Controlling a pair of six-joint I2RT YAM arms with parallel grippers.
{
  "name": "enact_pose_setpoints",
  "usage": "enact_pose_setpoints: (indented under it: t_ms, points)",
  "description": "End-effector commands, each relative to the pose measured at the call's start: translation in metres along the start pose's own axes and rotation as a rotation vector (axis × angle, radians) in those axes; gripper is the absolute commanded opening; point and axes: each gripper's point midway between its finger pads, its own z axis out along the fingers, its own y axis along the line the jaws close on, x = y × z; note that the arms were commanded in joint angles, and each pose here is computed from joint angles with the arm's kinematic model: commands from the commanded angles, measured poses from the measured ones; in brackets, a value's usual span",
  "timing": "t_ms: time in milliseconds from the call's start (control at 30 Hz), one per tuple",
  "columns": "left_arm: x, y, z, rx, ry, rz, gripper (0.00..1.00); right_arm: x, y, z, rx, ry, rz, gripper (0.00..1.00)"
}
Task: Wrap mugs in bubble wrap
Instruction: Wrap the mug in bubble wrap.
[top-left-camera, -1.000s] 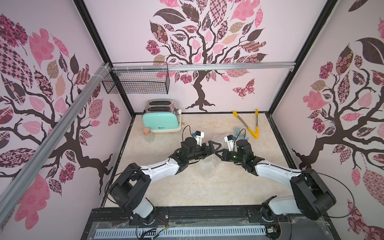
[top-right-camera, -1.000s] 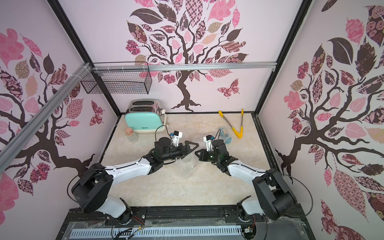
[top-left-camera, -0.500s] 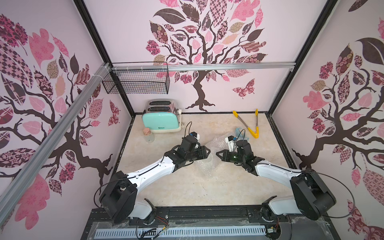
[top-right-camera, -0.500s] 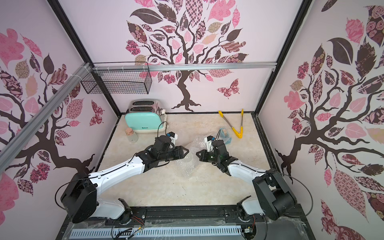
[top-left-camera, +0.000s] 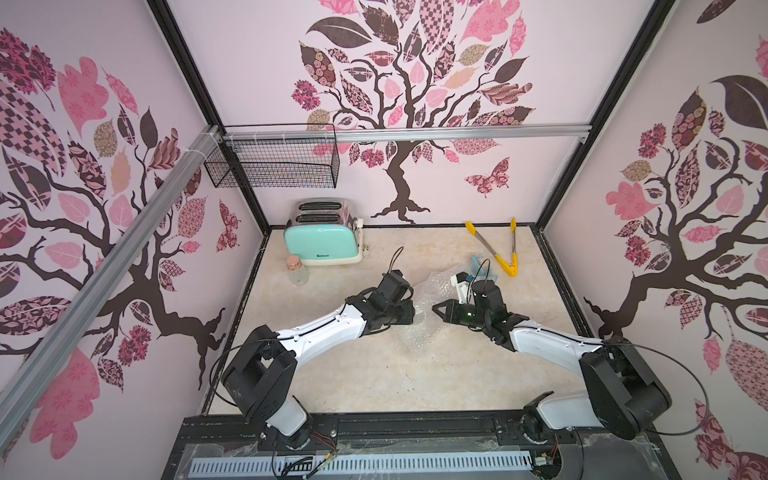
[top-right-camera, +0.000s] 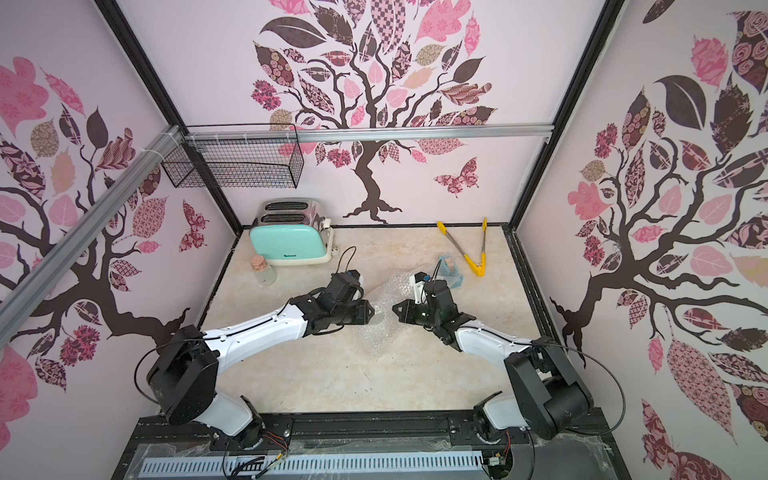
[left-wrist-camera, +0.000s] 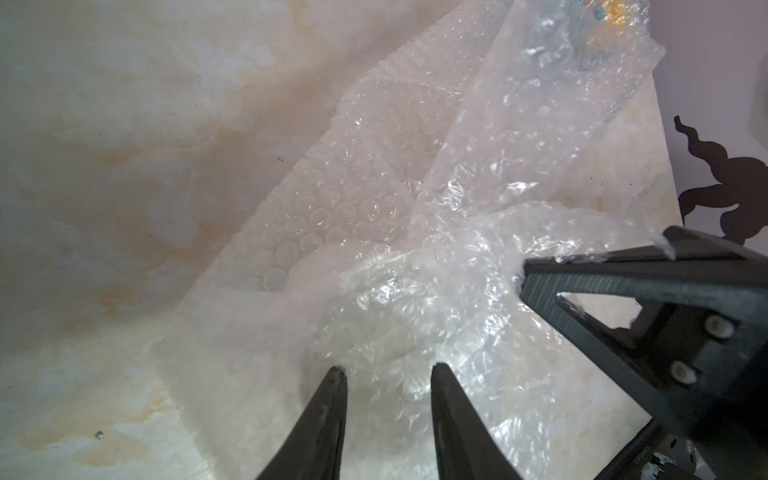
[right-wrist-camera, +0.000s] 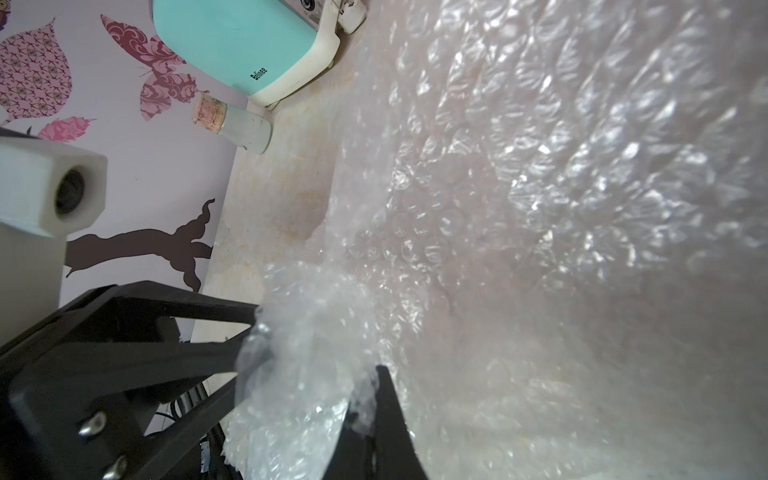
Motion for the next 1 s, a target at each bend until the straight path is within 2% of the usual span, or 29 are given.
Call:
enact_pose_setpoints:
  t_ms: [0, 100, 167, 400, 500, 600, 633, 667, 833, 967]
  points:
    - [-0.016, -0.019, -0.024, 0.040, -0.050, 0.029, 0.38, 0.001, -0.005, 0.002, 0.020, 0.019, 0.015, 0.00]
    - [-0.028, -0.034, -0.035, 0.099, -0.086, 0.024, 0.36, 0.001, -0.005, 0.002, 0.022, 0.020, 0.015, 0.00]
    - [-0.032, -0.043, -0.032, 0.131, -0.080, 0.019, 0.35, 0.001, -0.005, 0.002, 0.021, 0.022, 0.017, 0.00]
    - [-0.022, -0.040, 0.019, 0.072, 0.045, 0.055, 0.32, -0.001, -0.003, 0.001, 0.019, 0.020, 0.017, 0.00]
    - [-0.020, -0.040, 0.032, 0.071, 0.065, 0.051, 0.32, -0.001, -0.001, 0.001, 0.014, 0.024, 0.016, 0.05]
    - [-0.019, -0.037, 0.036, 0.059, 0.067, 0.049, 0.31, -0.004, 0.001, -0.003, 0.015, 0.024, 0.014, 0.20]
    - [-0.018, -0.036, 0.037, 0.056, 0.069, 0.050, 0.31, -0.006, 0.003, -0.006, 0.014, 0.021, 0.013, 0.29]
    - [-0.017, -0.035, 0.037, 0.053, 0.070, 0.049, 0.31, -0.010, 0.005, -0.010, 0.012, 0.010, 0.012, 0.44]
    - [-0.011, -0.030, 0.041, 0.046, 0.080, 0.045, 0.31, -0.031, 0.011, -0.039, 0.046, -0.053, -0.009, 0.75]
    - [-0.010, -0.030, 0.042, 0.050, 0.082, 0.039, 0.31, -0.055, -0.009, -0.065, 0.102, -0.131, 0.032, 0.85]
